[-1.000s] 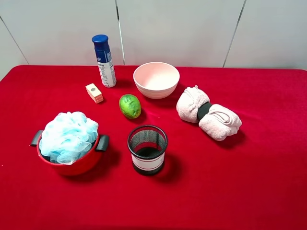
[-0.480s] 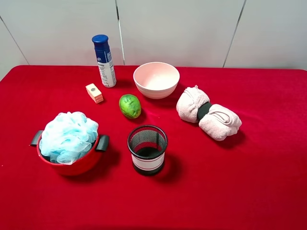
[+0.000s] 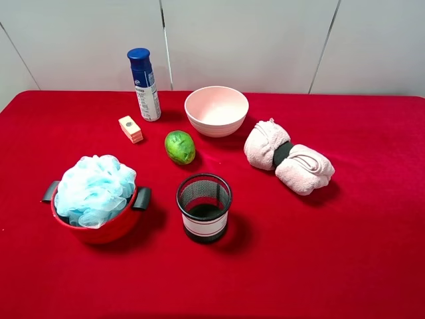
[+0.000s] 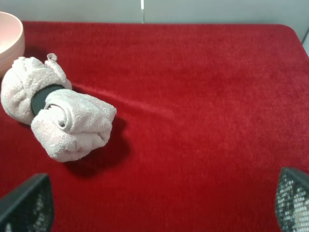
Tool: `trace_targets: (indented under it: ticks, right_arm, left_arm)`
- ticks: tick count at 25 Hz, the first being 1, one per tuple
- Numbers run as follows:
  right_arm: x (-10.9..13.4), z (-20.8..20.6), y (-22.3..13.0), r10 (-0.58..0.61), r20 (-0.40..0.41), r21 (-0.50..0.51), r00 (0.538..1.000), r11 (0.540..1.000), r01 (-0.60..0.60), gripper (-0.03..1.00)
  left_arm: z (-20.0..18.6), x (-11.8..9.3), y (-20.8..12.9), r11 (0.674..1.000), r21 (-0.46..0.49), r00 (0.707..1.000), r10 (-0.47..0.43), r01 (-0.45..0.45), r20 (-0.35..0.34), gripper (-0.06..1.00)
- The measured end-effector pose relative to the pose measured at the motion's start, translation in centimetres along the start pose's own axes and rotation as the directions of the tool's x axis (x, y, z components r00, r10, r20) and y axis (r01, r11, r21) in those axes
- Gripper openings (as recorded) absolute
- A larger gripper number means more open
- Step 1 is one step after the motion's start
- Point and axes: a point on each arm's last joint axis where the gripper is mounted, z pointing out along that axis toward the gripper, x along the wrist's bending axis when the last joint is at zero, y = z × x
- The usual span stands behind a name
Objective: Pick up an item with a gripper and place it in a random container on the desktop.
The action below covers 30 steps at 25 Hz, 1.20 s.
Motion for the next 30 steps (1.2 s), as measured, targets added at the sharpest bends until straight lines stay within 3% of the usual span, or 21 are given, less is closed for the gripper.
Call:
trace_targets:
  ticks: [7,16,30]
  right_arm:
    - [0.0,0.0,0.0,0.0,0.0,0.0,1.0,1.0,0.0,0.69]
    - [0.0,0.0,0.0,0.0,0.0,0.0,1.0,1.0,0.0,0.69]
    - [0.0,0.0,0.0,0.0,0.0,0.0,1.0,1.0,0.0,0.69]
  left_arm:
    - [-0.5,0.1,-0.5,0.999,-0.052,1.0,-0.014,0.014,-0.001,0.99]
    - [-2.0,0.4,-2.0,0.98,-0.197,1.0,-0.026,0.029,0.016,0.99]
    - [-2.0,0.5,-2.1,0.979,-0.2,1.0,-0.025,0.025,0.006,0.99]
